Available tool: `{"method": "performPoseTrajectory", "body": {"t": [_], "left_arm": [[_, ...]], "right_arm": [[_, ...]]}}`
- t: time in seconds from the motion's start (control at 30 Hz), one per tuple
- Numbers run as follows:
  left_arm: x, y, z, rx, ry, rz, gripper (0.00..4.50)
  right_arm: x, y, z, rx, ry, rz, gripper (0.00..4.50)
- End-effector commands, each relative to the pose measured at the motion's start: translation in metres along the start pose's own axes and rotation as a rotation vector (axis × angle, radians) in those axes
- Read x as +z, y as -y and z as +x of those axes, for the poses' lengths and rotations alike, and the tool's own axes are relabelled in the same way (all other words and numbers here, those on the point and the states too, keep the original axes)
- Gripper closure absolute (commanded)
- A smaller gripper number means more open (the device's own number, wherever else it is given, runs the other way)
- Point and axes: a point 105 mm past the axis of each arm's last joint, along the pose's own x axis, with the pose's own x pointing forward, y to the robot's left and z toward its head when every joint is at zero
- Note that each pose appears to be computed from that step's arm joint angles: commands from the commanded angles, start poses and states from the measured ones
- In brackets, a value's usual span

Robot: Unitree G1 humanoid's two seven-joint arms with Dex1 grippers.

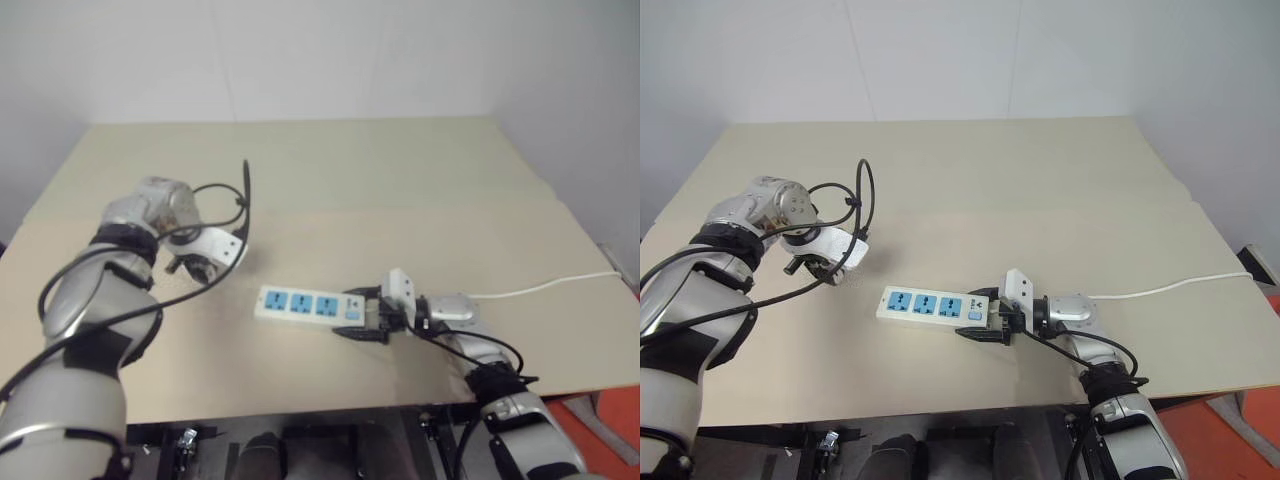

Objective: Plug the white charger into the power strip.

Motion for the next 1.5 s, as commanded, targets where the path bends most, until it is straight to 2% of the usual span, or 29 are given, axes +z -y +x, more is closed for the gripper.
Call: {"method": "performPoseTrajectory", "body": {"t": [0.03, 0.17, 0.47, 0.6, 0.8, 0.97, 1.2, 1.37, 1.5], "left_arm": [[0.001, 0.001, -0.002, 0.003, 0.025, 0.004, 3.48], [0.01, -0.004, -0.014, 0.054, 0.134, 0.004, 3.48], [0.067, -0.042, -0.097, 0.392, 0.809, -0.11, 3.48], [0.098, -0.042, -0.129, 0.479, 1.135, -0.078, 3.48], [0.136, -0.028, -0.144, 0.513, 1.449, -0.148, 3.48], [0.15, -0.002, -0.143, 0.411, 1.571, -0.174, 3.48], [0.15, 0.021, -0.117, 0.288, 1.565, -0.254, 3.48], [0.15, 0.026, -0.108, 0.33, 1.639, -0.297, 3.48], [0.154, 0.035, -0.093, 0.246, 1.662, -0.348, 3.48]], "right_arm": [[-0.01, -0.012, 0.006, 0.042, -0.028, 0.03, 1.05], [-0.011, -0.018, 0.008, 0.074, -0.031, 0.023, 1.05], [-0.007, -0.027, 0.013, 0.139, -0.015, -0.016, 1.05], [-0.013, -0.031, 0.016, 0.16, -0.032, -0.02, 1.05], [-0.019, -0.029, 0.019, 0.14, -0.035, 0.017, 1.05], [-0.02, -0.029, 0.019, 0.135, -0.035, 0.023, 1.05], [-0.021, -0.029, 0.017, 0.127, -0.037, 0.027, 1.05], [-0.021, -0.028, 0.017, 0.121, -0.038, 0.029, 1.05], [-0.02, -0.028, 0.017, 0.12, -0.036, 0.03, 1.05]]}}
